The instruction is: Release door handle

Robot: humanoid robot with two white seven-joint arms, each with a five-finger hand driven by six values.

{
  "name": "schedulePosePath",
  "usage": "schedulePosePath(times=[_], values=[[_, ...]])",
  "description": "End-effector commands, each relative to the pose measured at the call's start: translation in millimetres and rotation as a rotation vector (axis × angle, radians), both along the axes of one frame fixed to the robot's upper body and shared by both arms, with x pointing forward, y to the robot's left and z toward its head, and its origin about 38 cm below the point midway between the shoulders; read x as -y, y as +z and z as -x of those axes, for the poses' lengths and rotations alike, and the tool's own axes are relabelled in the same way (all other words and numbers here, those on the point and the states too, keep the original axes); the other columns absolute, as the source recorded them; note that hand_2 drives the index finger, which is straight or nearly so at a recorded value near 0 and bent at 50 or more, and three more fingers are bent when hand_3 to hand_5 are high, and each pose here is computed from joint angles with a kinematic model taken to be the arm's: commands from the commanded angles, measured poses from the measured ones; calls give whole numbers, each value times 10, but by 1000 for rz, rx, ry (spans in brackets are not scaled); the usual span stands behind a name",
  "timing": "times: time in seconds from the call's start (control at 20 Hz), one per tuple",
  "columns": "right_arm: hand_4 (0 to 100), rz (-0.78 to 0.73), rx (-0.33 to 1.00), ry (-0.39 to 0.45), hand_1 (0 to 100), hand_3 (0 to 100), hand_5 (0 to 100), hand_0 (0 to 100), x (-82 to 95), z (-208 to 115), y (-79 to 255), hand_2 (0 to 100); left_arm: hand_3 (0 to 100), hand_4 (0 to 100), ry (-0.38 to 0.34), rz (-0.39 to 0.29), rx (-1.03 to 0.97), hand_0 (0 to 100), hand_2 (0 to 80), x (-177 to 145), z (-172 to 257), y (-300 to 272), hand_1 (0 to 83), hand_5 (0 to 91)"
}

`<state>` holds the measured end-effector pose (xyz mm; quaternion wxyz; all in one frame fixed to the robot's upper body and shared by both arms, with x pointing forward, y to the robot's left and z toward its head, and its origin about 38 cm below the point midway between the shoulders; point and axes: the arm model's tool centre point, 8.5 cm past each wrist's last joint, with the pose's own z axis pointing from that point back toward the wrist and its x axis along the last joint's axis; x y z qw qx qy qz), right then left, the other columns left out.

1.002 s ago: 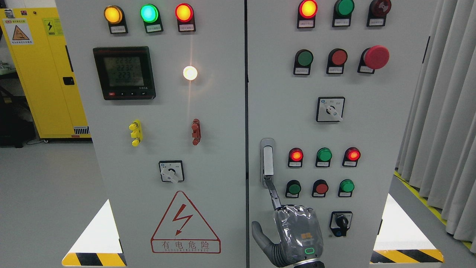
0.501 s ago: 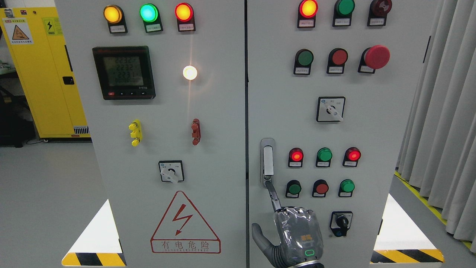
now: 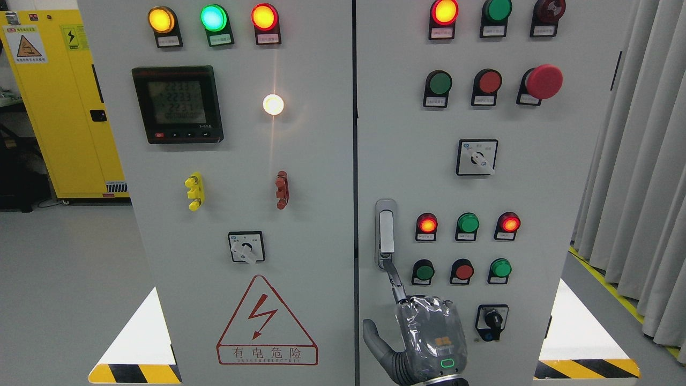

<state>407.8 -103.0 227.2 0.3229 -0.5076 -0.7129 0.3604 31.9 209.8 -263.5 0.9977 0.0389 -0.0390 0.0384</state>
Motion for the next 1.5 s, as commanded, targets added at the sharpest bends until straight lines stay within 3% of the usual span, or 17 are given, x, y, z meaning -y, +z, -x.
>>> schedulePosePath(times=[0.0, 0.25, 0.3, 0.35, 0.6, 0.8, 0.85, 0.95, 1.1, 1.2, 1.25, 1.3, 1.35, 1.45], values=[[1000, -14, 49, 5, 383, 1000, 1000, 423, 7, 60, 139, 19, 0, 0, 0, 1, 12, 120, 0, 4, -43, 0, 556, 0], [1000, -22, 66, 5, 384, 1000, 1000, 419, 12, 75, 172, 55, 0, 0, 0, 1, 12, 120, 0, 4, -43, 0, 556, 0], [1000, -27, 77, 3, 384, 1000, 1000, 419, 20, 79, 181, 100, 0, 0, 0, 1, 12, 120, 0, 4, -43, 0, 556, 0], [993, -31, 82, -1, 385, 997, 1000, 422, 32, 81, 181, 219, 0, 0, 0, 1, 12, 120, 0, 4, -43, 0, 556, 0], [968, -66, 98, -2, 395, 959, 1000, 449, 78, 156, 246, 341, 0, 0, 0, 1, 12, 120, 0, 4, -43, 0, 556, 0], [960, -106, 88, 8, 418, 948, 1000, 535, 110, 226, 232, 435, 0, 0, 0, 1, 12, 120, 0, 4, -43, 0, 556, 0], [957, -108, 91, 3, 428, 955, 1000, 637, 127, 226, 241, 509, 0, 0, 0, 1, 12, 120, 0, 4, -43, 0, 556, 0], [958, -107, 90, 5, 430, 991, 1000, 716, 128, 232, 255, 589, 0, 0, 0, 1, 12, 120, 0, 4, -43, 0, 556, 0], [1000, -106, 85, 5, 417, 1000, 1000, 682, 123, 231, 252, 748, 0, 0, 0, 1, 12, 120, 0, 4, -43, 0, 556, 0], [1000, -103, 77, 7, 384, 1000, 1000, 586, 119, 224, 251, 817, 0, 0, 0, 1, 12, 120, 0, 4, -43, 0, 556, 0], [1000, -101, 74, 9, 378, 1000, 1000, 566, 113, 221, 253, 821, 0, 0, -1, 1, 12, 120, 0, 4, -43, 0, 556, 0], [1000, -99, 74, 10, 274, 1000, 1000, 609, 114, 215, 262, 843, 0, 0, 0, 1, 12, 120, 0, 4, -43, 0, 556, 0], [1000, -96, 77, 12, 279, 1000, 1000, 534, 109, 206, 278, 853, 0, 0, 0, 1, 12, 120, 0, 4, -43, 0, 556, 0], [1000, -90, 77, 12, 224, 1000, 1000, 497, 110, 176, 329, 878, 0, 0, 0, 1, 12, 120, 0, 4, -43, 0, 556, 0]])
